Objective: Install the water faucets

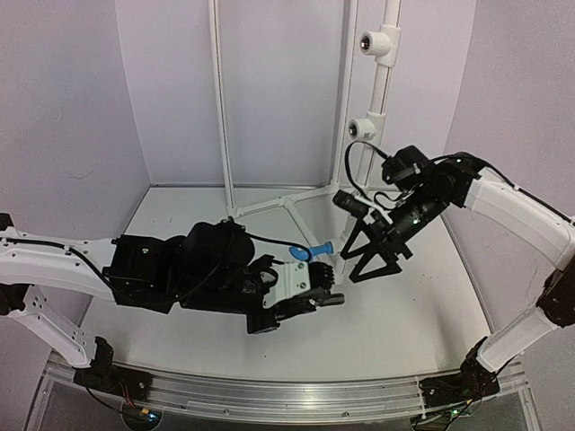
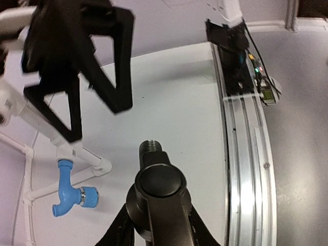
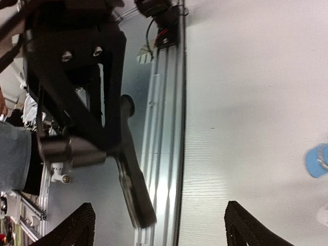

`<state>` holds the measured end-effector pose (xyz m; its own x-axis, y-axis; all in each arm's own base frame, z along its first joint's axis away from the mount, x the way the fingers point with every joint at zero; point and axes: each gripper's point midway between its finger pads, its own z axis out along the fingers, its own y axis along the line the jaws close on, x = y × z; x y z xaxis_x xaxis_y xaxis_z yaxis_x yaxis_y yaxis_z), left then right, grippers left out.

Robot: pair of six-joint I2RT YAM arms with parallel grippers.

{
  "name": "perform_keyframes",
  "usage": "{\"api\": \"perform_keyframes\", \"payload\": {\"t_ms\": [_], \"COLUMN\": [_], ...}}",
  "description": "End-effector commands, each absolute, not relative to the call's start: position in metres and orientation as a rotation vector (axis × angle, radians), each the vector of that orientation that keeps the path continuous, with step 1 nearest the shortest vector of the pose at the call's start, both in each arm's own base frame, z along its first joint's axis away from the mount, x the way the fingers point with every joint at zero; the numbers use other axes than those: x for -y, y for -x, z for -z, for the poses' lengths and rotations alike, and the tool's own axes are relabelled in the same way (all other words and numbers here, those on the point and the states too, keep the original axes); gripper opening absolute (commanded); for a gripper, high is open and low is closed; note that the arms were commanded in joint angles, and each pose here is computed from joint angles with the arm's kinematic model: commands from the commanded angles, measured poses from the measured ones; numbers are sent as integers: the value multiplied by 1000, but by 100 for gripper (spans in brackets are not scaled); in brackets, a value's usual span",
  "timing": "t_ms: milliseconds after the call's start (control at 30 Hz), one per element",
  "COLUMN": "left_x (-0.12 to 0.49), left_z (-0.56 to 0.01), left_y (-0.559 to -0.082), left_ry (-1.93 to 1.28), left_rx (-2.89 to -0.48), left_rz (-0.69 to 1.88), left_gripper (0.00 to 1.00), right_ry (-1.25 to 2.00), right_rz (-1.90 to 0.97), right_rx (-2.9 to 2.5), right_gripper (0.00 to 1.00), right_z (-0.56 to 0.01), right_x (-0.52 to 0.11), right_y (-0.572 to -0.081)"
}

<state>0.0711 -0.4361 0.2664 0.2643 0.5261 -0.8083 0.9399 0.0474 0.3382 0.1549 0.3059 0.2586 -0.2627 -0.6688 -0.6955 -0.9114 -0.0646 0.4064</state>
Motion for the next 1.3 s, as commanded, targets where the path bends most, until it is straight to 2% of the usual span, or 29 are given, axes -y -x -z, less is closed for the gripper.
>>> {"api": "perform_keyframes", "payload": {"t_ms": [0,167,333,600,800,1033,1267], "left_x": [419,395,382,394,415,421,422], "left_z": [-330,-345,-365,-377,-385,-385,-380], "left_y": [-107,-144,-176,-209,-212,-228,-243], "left_ry": [-1158,-814,-548,-384,-426,-361,-277], "left_rx": [-1503,-1653,-1671,-1810,-1823,-1813,-1792], "left_rz": [730,906,1098,1484,1702,1776,1814], "left_gripper": [0,0,0,0,0,0,0], "right_ry": [1538,1388,1239,1253,1267,1328,1326], "right_rz": [-1032,-835,-666,-468,-533,-748,-871], "right_rx": [-1801,-1748,-1681,-1594,-1561,-1471,-1464], "right_gripper": [88,90,92,85,85,87,80], "right_z": [-318,-348,-369,-373,-375,-381,-382], "right_x": [-285,-263,-249,-228,-214,-236,-248], "right_y": [-185,-204,-227,-272,-304,-302,-310]}}
